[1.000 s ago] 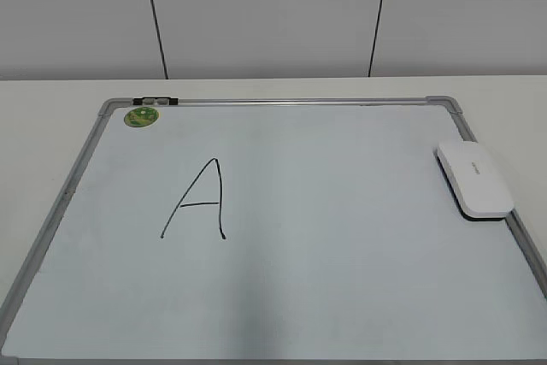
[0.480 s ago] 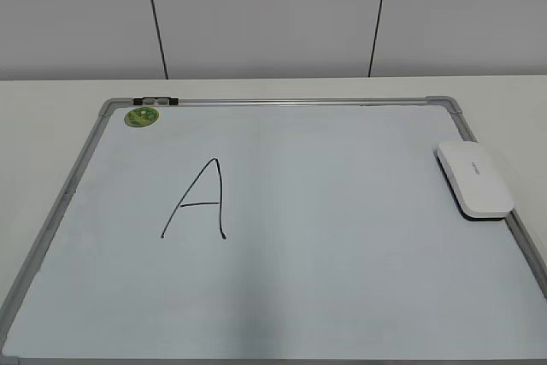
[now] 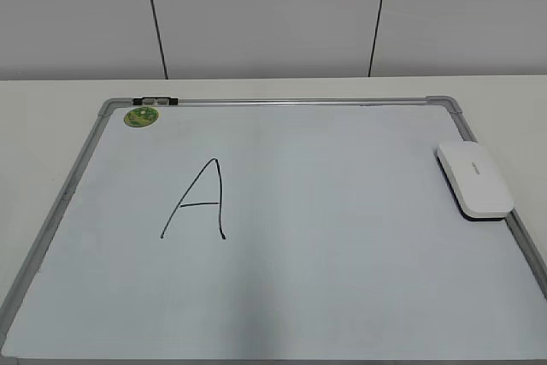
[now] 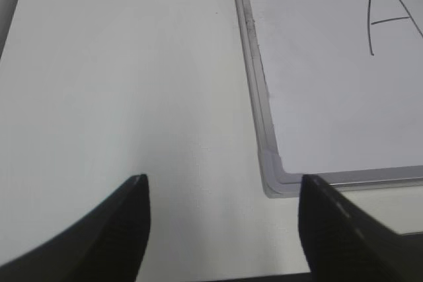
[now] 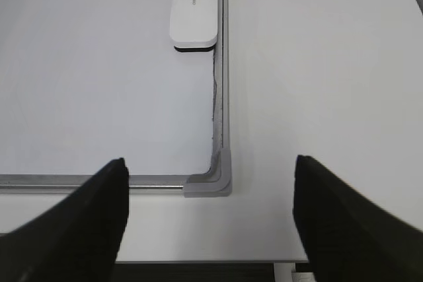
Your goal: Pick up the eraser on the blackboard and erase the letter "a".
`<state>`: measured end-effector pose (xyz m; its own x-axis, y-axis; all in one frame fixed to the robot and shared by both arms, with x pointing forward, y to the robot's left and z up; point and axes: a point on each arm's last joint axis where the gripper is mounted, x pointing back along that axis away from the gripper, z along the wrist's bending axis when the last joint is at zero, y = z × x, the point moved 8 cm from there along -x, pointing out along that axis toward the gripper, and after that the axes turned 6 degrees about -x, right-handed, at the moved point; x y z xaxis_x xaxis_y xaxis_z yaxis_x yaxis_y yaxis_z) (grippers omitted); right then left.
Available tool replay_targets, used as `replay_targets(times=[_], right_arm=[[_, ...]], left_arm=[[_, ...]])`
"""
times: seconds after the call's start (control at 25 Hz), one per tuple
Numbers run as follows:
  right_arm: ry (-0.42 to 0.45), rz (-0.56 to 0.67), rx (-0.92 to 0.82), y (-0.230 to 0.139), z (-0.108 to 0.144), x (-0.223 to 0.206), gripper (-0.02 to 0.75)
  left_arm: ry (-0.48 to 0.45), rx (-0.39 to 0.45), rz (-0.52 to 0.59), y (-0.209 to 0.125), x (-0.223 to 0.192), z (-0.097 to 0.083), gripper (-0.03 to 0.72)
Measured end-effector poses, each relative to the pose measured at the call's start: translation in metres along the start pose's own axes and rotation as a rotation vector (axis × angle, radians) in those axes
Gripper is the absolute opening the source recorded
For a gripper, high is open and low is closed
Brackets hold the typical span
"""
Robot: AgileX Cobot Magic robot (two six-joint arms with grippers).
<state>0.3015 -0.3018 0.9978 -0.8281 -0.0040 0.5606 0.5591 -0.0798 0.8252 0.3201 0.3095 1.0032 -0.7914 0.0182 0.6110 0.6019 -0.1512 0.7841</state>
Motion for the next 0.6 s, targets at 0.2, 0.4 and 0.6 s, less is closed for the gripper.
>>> replay_targets(times=[0.2,0.4,0.6], right_arm=[[-0.035,-0.044,-0.027,0.000,-0.003,0.005,0.574],[-0.052,-0.048,-0.038,0.000,-0.004,0.005,0.574],[-0.052,-0.048,-0.040,0.000,-0.004,0.005,0.574]], left_arm=[[0.067,0.054,-0.023,-0.002,0.005,0.007,0.514],[0.147,0.116,-0.104,-0.005,0.019,0.013,0.514],[0.177,0.137,-0.127,-0.006,0.023,0.015,0.514]])
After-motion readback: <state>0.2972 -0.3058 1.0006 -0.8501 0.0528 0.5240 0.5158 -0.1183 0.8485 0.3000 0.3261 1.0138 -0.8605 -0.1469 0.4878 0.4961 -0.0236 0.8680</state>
